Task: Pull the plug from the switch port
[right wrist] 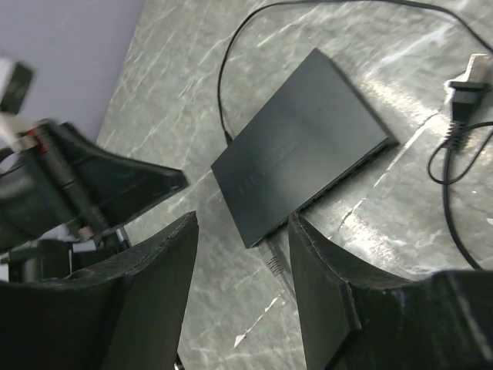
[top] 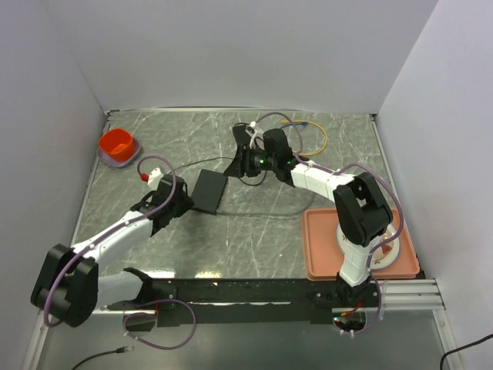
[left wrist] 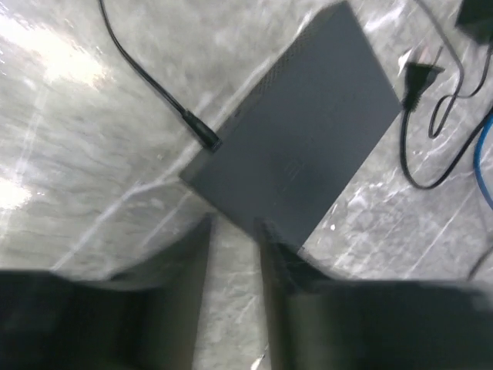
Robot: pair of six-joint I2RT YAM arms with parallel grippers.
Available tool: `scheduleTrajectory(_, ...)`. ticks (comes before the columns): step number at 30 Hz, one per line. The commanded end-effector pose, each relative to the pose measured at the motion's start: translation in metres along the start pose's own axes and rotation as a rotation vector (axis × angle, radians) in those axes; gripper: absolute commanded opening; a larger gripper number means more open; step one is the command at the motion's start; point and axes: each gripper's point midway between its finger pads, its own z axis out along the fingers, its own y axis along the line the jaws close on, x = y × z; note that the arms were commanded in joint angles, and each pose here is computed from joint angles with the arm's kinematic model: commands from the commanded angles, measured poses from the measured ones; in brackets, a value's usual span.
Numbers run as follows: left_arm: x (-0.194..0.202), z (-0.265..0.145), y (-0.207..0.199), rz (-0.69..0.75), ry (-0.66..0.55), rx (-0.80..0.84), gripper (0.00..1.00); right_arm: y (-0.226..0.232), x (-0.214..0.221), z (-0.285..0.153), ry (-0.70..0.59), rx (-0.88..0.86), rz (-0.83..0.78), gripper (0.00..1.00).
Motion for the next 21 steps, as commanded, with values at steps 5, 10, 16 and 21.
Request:
scheduleTrajectory(5,0.014,0.018,-0.032,0.012,0.111,0.075,0.07,0.006,0.021,0.006,0.038,-0.097,-0.072,0.57)
scheduleTrajectory(10,0.014,0.024,-0.044,0.002,0.119,0.103,0.06,-0.001,0.053,0.021,0.123,-0.092,-0.089,0.57)
scheduleTrajectory(16,0.010,0.026,-0.053,0.003,0.113,0.123,0.06,-0.017,0.073,0.038,0.192,-0.063,-0.093,0.56)
scheduleTrajectory(21,0.008,0.024,-0.052,0.004,0.105,0.127,0.14,-0.024,0.084,0.041,0.225,-0.064,-0.091,0.57)
